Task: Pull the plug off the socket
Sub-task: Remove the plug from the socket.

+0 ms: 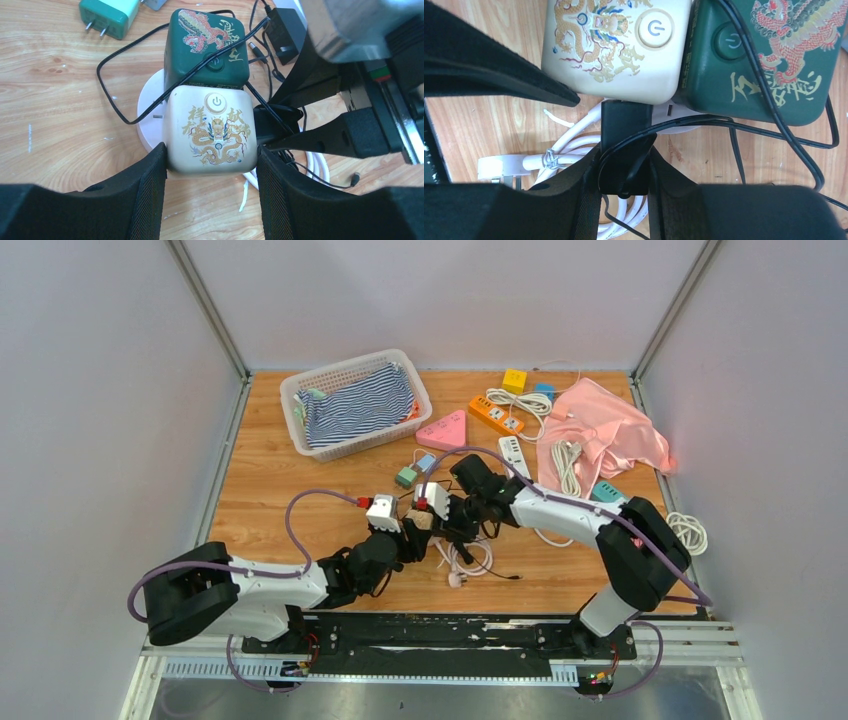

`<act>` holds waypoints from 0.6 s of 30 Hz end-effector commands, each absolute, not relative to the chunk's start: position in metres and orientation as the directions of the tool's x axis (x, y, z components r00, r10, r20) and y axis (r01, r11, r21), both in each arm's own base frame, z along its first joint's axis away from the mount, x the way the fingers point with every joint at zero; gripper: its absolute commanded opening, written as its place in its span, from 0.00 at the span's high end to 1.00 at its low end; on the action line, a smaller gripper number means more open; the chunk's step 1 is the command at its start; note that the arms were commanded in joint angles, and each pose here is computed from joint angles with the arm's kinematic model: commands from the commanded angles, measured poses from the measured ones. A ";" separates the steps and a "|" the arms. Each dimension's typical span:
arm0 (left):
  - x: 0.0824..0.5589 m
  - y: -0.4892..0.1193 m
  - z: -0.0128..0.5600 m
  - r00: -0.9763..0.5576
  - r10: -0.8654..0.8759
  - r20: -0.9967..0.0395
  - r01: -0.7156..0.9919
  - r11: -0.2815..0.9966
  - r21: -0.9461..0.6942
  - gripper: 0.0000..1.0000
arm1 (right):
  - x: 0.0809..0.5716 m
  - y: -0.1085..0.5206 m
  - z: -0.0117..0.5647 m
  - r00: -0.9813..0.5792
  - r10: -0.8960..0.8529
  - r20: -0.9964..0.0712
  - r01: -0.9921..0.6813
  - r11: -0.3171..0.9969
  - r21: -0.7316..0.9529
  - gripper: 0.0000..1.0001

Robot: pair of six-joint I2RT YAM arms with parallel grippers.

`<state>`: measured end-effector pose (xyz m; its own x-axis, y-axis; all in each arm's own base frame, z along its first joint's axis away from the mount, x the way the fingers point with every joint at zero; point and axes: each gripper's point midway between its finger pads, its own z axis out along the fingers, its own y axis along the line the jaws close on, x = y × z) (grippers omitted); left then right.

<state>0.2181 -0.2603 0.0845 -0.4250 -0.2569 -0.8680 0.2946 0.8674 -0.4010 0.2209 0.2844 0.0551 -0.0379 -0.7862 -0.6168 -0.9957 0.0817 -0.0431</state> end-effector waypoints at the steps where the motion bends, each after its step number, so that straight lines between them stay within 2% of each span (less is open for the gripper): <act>1: 0.224 -0.245 0.070 -0.432 -0.264 -0.862 0.223 0.896 -0.385 1.00 | 0.181 0.260 0.052 -0.116 -0.770 -0.627 -0.989 0.031 0.145 1.00; 12: 0.225 -0.245 0.069 -0.436 -0.263 -0.861 0.217 0.897 -0.384 1.00 | 0.171 0.247 0.051 -0.102 -0.778 -0.619 -0.989 0.013 0.147 1.00; 18: 0.226 -0.247 0.066 -0.445 -0.246 -0.861 0.218 0.903 -0.371 1.00 | 0.164 0.228 0.042 -0.079 -0.822 -0.564 -0.991 0.002 0.137 1.00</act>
<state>0.2113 -0.2749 0.0885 -0.4638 -0.2882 -0.8377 0.3302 0.8213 -0.4653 0.2107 0.2649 0.0604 -0.0377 -0.7496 -0.6608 -0.9982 0.0584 -0.0093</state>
